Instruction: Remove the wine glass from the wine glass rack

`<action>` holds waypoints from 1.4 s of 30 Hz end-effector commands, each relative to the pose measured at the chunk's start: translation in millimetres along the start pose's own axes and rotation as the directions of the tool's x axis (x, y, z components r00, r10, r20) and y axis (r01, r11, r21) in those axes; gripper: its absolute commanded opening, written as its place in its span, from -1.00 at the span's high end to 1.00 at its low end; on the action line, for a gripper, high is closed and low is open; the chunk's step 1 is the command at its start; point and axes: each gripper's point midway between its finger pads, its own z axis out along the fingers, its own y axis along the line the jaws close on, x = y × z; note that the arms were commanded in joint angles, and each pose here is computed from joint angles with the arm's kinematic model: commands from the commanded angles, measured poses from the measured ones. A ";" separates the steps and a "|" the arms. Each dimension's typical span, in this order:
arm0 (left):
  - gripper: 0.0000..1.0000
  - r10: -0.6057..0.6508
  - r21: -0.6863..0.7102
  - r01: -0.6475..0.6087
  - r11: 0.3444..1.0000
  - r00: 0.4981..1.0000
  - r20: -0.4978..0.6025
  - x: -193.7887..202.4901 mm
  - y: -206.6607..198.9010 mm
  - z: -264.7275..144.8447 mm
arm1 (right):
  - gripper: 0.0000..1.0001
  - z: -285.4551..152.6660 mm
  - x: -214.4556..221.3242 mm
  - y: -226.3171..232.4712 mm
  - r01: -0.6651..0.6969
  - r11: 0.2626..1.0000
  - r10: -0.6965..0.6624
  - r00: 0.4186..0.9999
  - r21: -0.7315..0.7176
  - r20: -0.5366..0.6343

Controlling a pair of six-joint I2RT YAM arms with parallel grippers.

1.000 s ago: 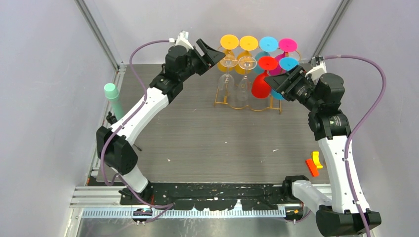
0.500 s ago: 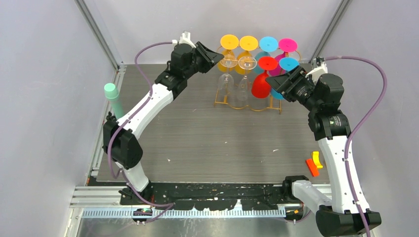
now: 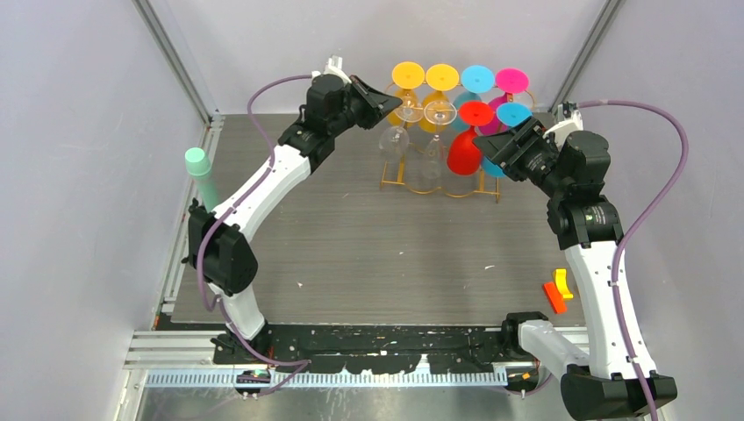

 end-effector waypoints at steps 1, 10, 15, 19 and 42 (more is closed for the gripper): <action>1.00 0.000 0.081 0.001 0.997 1.000 -0.010 -4.1 -29.8 -6.9 | -0.18 -4.8 -7.8 8.4 0.027 0.999 -0.026 0.999 -0.021 0.038; 1.00 -0.021 0.158 0.024 0.987 1.000 -0.021 -6.1 -55.7 -20.5 | -0.17 -0.9 -11.0 8.7 0.018 1.000 -0.017 0.999 -0.014 0.046; 1.00 -0.039 0.176 0.040 0.984 0.999 -0.011 -8.2 -62.0 -27.2 | -0.17 0.4 -12.2 11.8 0.017 1.000 -0.016 0.999 -0.022 0.046; 1.00 -0.046 0.191 0.043 0.981 0.999 0.013 -12.0 -65.0 -32.7 | -0.17 1.1 -12.5 12.4 0.016 1.000 -0.015 0.999 -0.023 0.044; 1.00 -0.076 0.261 0.067 0.963 0.997 0.026 -12.2 -77.0 -68.1 | -0.45 0.6 5.0 32.0 0.038 0.985 -0.046 0.998 -0.167 -0.041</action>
